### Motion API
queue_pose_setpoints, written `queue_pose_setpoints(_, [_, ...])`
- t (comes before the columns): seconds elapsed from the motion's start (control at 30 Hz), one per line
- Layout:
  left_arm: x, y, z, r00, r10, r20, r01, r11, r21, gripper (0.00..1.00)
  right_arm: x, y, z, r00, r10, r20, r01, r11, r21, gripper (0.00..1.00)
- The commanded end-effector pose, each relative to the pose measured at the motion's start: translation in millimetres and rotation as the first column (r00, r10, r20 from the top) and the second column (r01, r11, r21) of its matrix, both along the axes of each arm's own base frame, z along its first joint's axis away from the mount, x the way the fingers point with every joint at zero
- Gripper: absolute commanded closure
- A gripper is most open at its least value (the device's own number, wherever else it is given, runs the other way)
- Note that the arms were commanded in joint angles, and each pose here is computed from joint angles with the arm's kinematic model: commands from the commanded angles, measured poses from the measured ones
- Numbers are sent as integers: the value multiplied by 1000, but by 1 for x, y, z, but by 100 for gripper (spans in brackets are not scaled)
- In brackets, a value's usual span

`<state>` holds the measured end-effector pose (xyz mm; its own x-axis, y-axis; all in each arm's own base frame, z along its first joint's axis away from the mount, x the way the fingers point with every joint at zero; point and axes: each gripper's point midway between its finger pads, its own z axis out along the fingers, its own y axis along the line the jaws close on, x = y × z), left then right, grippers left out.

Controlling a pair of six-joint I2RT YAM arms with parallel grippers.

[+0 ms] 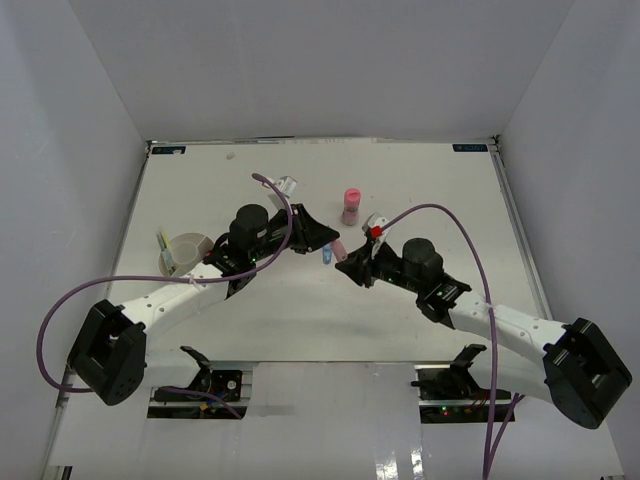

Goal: Sort the stationery into containers
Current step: Close the pen cap on the pen.

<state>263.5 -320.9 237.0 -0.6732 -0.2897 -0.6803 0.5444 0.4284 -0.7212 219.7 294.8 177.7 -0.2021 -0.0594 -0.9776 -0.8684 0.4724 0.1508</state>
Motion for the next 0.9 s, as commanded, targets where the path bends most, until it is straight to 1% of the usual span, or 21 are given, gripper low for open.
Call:
queue_pose_setpoints(0.0, [-65, -26, -30, 958, -249, -142, 255, 966, 27, 100, 14, 17, 137, 952, -36, 303, -52, 959, 279, 92])
queue_pose_setpoints(0.57, [-71, -25, -53, 951, -252, -179, 266, 963, 54, 100, 18, 11, 193, 912, -106, 396, -44, 936, 350, 92])
queue_pose_setpoints(0.87, [-78, -26, -65, 940, -270, -209, 289, 955, 66, 100, 23, 12, 205, 901, -127, 414, -35, 932, 361, 92])
